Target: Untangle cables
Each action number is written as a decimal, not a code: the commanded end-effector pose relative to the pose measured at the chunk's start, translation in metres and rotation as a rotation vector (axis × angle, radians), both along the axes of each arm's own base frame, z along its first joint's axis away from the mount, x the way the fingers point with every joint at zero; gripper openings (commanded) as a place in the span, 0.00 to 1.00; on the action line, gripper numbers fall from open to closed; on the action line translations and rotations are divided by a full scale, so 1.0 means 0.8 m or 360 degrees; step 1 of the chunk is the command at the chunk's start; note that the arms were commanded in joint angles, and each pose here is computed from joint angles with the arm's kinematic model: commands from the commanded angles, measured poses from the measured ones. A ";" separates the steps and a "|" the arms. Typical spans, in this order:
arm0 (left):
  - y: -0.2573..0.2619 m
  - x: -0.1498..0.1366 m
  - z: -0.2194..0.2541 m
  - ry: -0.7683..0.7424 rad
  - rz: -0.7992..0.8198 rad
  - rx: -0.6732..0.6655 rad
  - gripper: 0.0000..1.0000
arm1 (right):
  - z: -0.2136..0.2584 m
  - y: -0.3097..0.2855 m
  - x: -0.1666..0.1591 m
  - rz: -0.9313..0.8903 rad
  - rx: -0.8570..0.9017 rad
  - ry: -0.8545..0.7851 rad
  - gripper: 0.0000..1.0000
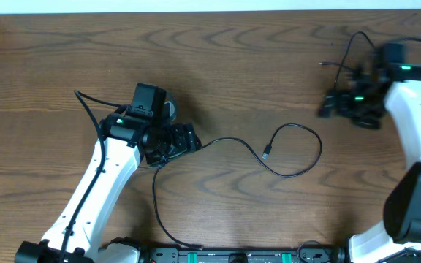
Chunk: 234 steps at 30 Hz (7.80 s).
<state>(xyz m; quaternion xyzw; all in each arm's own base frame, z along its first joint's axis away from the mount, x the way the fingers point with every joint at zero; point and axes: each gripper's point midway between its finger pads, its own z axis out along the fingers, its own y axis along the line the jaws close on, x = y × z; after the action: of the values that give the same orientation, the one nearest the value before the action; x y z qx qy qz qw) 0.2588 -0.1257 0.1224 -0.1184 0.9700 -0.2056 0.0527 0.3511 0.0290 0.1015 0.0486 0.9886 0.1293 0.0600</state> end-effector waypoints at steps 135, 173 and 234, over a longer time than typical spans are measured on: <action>0.083 0.004 -0.012 0.0166 0.0476 0.0040 0.98 | 0.030 -0.213 0.027 -0.1026 -0.0463 -0.0269 0.99; 0.083 0.004 -0.012 0.0166 0.0476 0.0040 0.98 | 0.427 -0.119 -0.232 -0.1111 -0.0415 -0.1973 0.99; 0.083 0.005 -0.012 0.0165 0.0476 0.0040 0.98 | 0.223 -0.045 -0.159 -0.0477 -0.0288 -0.2930 0.99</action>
<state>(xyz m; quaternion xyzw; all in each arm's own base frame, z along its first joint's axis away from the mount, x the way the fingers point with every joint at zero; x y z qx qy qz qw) 0.2655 -0.0601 0.1171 -0.2698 0.9455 -0.1773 0.0420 0.2202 -0.0080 0.2932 0.0543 0.5356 0.0376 0.8419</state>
